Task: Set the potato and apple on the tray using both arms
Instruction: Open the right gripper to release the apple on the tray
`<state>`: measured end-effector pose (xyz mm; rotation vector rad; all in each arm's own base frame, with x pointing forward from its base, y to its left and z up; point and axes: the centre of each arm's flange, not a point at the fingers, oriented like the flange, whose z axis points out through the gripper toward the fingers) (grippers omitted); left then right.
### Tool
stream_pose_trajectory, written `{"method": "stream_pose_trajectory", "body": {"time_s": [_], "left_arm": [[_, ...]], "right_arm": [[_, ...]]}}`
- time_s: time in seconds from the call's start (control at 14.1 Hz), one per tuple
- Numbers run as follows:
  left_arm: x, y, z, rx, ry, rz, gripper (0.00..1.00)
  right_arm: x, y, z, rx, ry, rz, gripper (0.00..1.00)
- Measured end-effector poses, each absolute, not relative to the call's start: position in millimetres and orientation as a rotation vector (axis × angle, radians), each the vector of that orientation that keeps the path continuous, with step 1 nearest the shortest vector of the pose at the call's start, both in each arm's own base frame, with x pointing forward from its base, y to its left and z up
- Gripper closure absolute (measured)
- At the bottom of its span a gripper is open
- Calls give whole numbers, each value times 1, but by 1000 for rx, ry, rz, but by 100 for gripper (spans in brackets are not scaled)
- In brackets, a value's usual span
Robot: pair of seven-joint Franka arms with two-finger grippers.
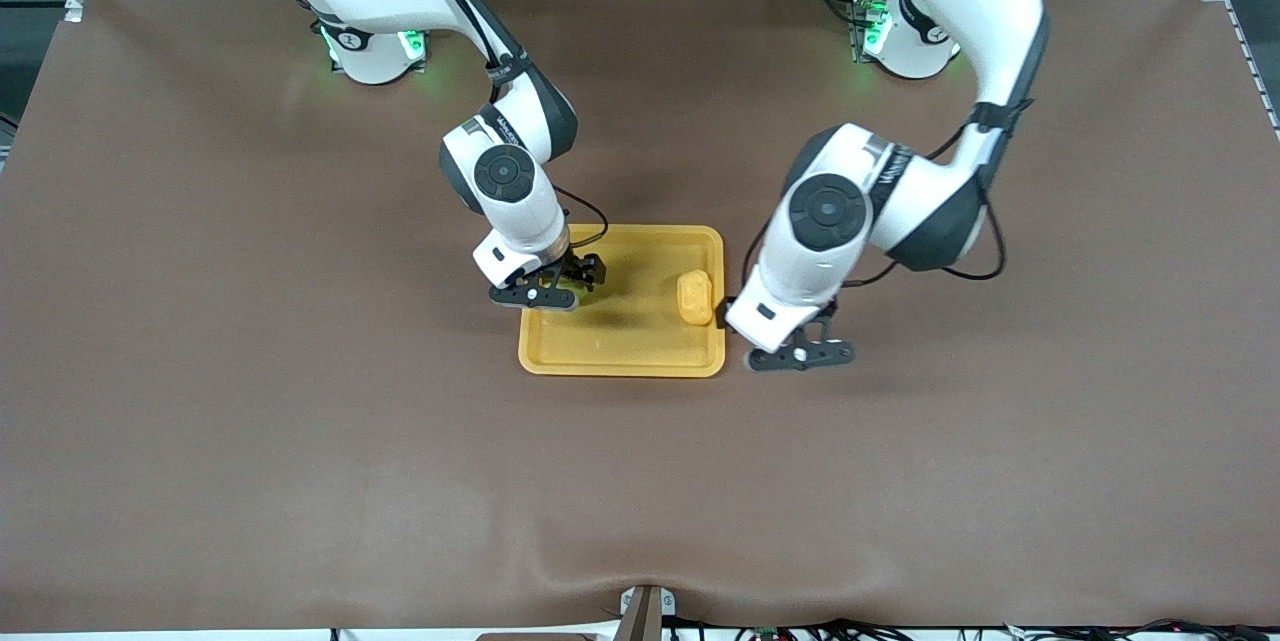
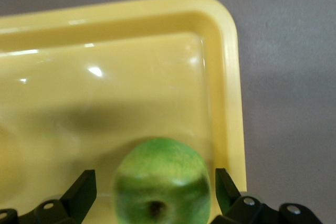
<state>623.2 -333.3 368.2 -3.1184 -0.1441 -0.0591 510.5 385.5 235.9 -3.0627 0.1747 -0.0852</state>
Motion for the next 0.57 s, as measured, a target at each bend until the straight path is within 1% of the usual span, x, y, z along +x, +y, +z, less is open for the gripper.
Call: {"method": "stream_pose_trajectory", "body": {"time_s": [0.28,0.43,0.57], "left_arm": [[641,-261,415,-3090,-175,-35,0],[645,-227,442,-3084,-136,-33,0],[645,-195,466,-3078,-87,-26,0]], "right_arm": [[522,373,277,-3051,210,-119,0],[537,348,296,-3059,201,-119,0],[555,308,311,-3088,149,-83,0]]}}
